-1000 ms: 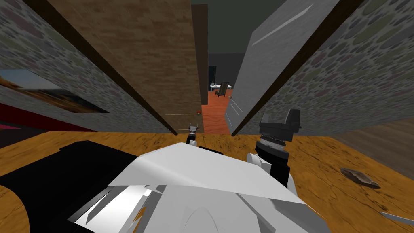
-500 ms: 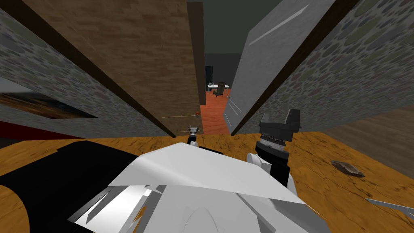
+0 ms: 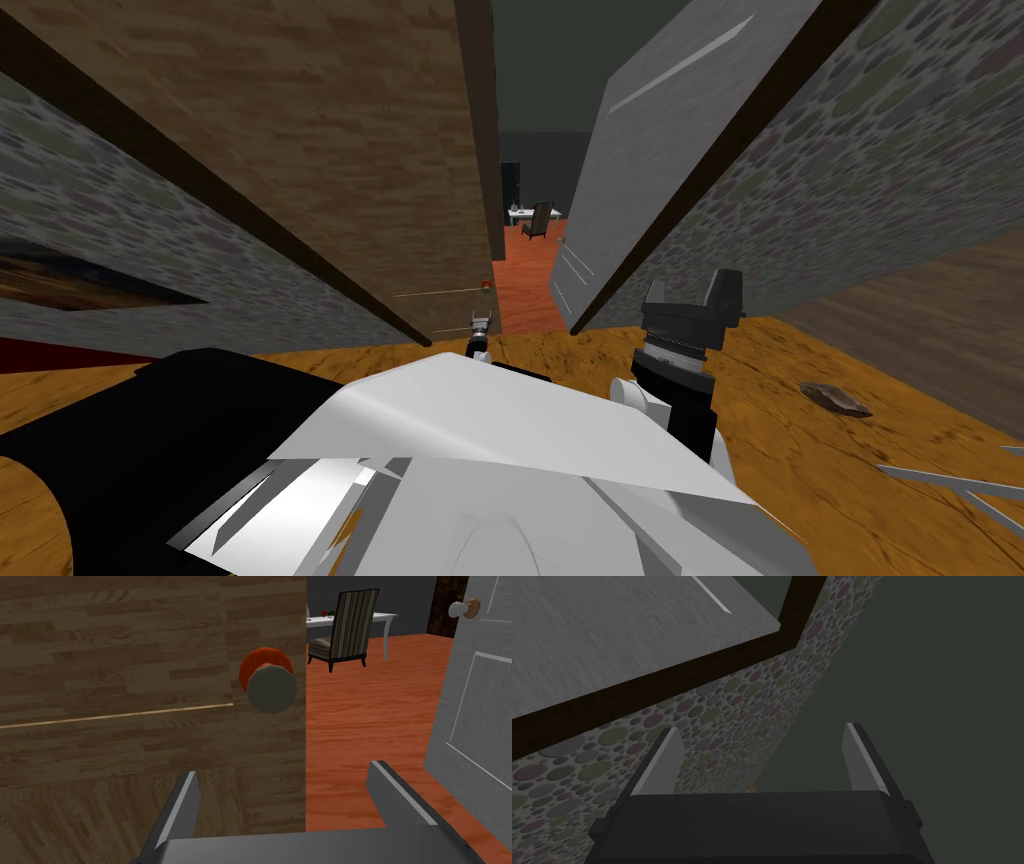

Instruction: Push the door open

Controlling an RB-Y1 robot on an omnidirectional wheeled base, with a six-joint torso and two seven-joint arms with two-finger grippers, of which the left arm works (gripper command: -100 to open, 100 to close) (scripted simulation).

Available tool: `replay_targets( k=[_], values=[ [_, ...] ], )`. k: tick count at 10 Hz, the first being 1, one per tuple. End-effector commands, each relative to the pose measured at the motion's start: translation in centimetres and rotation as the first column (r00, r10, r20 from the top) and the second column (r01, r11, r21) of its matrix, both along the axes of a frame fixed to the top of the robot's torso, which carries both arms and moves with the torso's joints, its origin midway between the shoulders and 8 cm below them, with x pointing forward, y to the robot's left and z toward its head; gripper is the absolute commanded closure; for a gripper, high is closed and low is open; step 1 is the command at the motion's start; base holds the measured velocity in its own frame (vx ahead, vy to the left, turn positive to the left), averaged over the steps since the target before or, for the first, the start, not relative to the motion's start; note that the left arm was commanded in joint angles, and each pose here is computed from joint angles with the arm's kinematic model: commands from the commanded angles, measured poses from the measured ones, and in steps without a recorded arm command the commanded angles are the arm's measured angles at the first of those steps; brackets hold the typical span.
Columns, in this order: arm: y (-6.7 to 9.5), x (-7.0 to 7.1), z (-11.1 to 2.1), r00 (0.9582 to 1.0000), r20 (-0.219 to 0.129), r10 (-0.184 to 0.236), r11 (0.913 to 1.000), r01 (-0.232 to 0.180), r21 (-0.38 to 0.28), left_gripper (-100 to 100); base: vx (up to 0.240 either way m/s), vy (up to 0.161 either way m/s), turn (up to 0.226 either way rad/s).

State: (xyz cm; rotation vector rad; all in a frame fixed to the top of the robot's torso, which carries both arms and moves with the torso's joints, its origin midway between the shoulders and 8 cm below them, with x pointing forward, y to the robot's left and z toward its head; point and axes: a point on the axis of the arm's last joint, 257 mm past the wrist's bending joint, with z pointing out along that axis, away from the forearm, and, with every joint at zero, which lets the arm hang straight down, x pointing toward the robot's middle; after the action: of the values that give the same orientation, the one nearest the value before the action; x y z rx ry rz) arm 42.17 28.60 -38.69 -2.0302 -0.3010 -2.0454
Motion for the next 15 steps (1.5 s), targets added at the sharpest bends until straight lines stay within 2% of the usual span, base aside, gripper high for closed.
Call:
replay_targets(
  k=[1, 6, 8, 10, 11, 12, 15],
  values=[
    [1.4, -0.1, 0.1, 1.0, -0.001, 0.001, 0.9996, -0.001, 0.027, -100, 0.115, 0.069, -0.024],
    [3.1, -0.3, 0.1, 0.9999, -0.002, 0.011, 0.9988, -0.011, 0.049, -100, 0.198, 0.055, -0.027],
    [3.0, -0.4, -0.1, 0.9999, -0.002, 0.017, 0.9991, -0.017, 0.038, -100, 0.186, 0.047, -0.021],
    [2.2, -0.5, -0.4, 0.9997, -0.001, 0.025, 0.9996, -0.025, 0.011, -100, 0.215, 0.047, -0.032],
    [2.5, -0.4, -0.3, 0.9997, -0.002, 0.023, 0.9996, -0.023, 0.02, -100, 0.103, 0.016, -0.006],
    [2.5, -0.4, -0.3, 0.9997, -0.002, 0.023, 0.9996, -0.023, 0.02, 100, -0.016, -0.003, -0.003],
    [2.5, -0.4, -0.3, 0.9997, -0.002, 0.023, 0.9996, -0.023, 0.02, 100, -0.027, -0.006, -0.004]
  ],
)
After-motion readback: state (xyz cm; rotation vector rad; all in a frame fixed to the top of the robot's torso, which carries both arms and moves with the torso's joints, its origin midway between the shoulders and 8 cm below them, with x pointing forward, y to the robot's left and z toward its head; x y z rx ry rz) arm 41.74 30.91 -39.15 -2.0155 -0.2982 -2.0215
